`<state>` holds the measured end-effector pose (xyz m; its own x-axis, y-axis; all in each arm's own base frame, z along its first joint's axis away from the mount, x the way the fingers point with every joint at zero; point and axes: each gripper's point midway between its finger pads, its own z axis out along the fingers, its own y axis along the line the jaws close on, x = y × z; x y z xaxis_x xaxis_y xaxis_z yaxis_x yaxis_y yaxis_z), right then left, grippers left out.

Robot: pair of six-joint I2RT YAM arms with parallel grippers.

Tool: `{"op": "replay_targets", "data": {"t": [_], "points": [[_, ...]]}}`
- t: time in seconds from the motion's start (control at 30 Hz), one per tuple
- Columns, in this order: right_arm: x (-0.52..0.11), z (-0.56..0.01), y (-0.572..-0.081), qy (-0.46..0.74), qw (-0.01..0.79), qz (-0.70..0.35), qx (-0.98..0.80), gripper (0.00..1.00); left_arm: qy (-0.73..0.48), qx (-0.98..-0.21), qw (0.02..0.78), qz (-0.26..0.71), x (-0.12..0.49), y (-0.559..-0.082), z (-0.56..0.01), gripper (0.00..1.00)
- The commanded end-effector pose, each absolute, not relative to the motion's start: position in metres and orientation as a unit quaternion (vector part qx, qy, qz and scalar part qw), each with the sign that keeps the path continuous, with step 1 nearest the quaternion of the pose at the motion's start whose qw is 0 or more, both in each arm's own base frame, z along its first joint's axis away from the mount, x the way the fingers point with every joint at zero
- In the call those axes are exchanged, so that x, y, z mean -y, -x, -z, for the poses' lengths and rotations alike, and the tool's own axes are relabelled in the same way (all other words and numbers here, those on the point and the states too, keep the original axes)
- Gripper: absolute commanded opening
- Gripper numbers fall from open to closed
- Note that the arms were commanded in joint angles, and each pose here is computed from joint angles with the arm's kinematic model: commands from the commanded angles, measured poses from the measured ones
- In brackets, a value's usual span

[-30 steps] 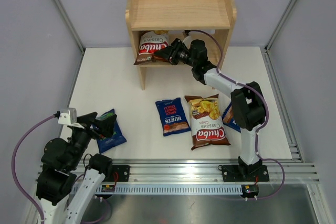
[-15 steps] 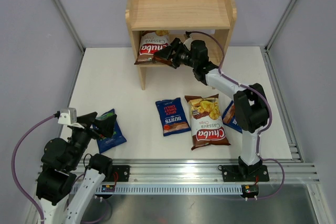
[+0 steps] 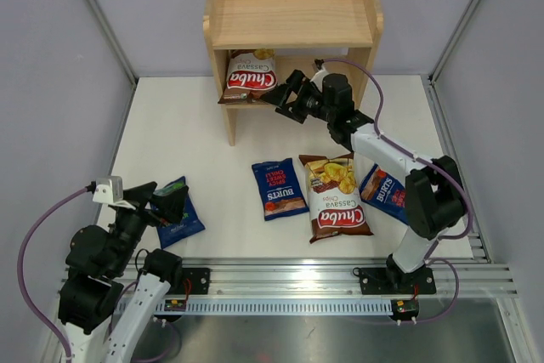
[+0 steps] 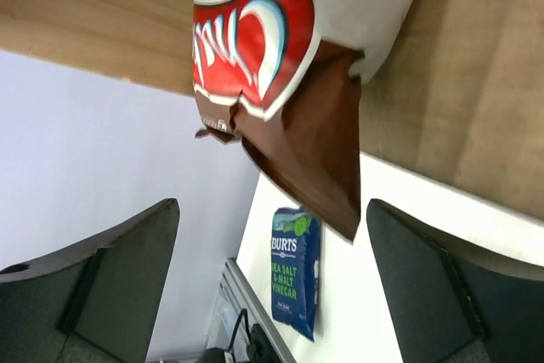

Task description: Place and organize the chips bags onto the shelf

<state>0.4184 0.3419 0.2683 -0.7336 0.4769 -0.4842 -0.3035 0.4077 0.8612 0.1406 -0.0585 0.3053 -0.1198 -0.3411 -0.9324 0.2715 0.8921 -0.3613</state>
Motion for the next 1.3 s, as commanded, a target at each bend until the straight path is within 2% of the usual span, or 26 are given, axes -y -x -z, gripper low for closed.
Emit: {"op": "replay_targets", "data": {"t": [0.0, 0.13, 0.33, 0.53, 0.7, 0.9, 0.97, 1.0, 1.13, 1.27], "points": [[-0.329, -0.311, -0.398, -0.027, 0.402, -0.547, -0.734, 0.99, 0.023, -0.698, 0.678, 0.228, 0.057, -0.143, -0.313, 0.99], [-0.316, -0.303, -0.373, -0.018, 0.394, -0.531, -0.750, 0.99, 0.027, -0.700, 0.678, 0.225, 0.055, -0.143, -0.313, 0.99], [-0.279, -0.291, -0.336, 0.008, 0.422, -0.464, -0.779, 0.99, 0.032, -0.711, 0.668, 0.218, 0.055, -0.149, -0.310, 0.99], [-0.227, -0.269, -0.284, 0.026, 0.429, -0.377, -0.820, 0.99, 0.041, -0.733, 0.643, 0.219, 0.060, -0.159, -0.305, 0.99], [-0.169, -0.245, -0.249, 0.003, 0.442, -0.272, -0.855, 0.99, 0.038, -0.754, 0.599, 0.268, 0.085, -0.168, -0.293, 0.99], [-0.105, -0.203, -0.259, -0.075, 0.433, -0.127, -0.889, 0.99, 0.021, -0.763, 0.559, 0.324, 0.113, -0.176, -0.278, 0.99], [-0.105, -0.189, -0.271, -0.085, 0.411, -0.156, -0.894, 0.98, 0.013, -0.769, 0.547, 0.329, 0.118, -0.176, -0.274, 0.99], [-0.111, -0.178, -0.282, -0.090, 0.390, -0.210, -0.892, 0.97, 0.011, -0.772, 0.544, 0.329, 0.118, -0.176, -0.272, 0.99], [-0.116, -0.171, -0.305, -0.073, 0.408, -0.275, -0.868, 0.99, 0.015, -0.784, 0.547, 0.294, 0.106, -0.173, -0.269, 0.99], [-0.117, -0.155, -0.322, -0.061, 0.386, -0.332, -0.859, 0.99, 0.010, -0.778, 0.557, 0.290, 0.101, -0.164, -0.273, 0.99]]}}
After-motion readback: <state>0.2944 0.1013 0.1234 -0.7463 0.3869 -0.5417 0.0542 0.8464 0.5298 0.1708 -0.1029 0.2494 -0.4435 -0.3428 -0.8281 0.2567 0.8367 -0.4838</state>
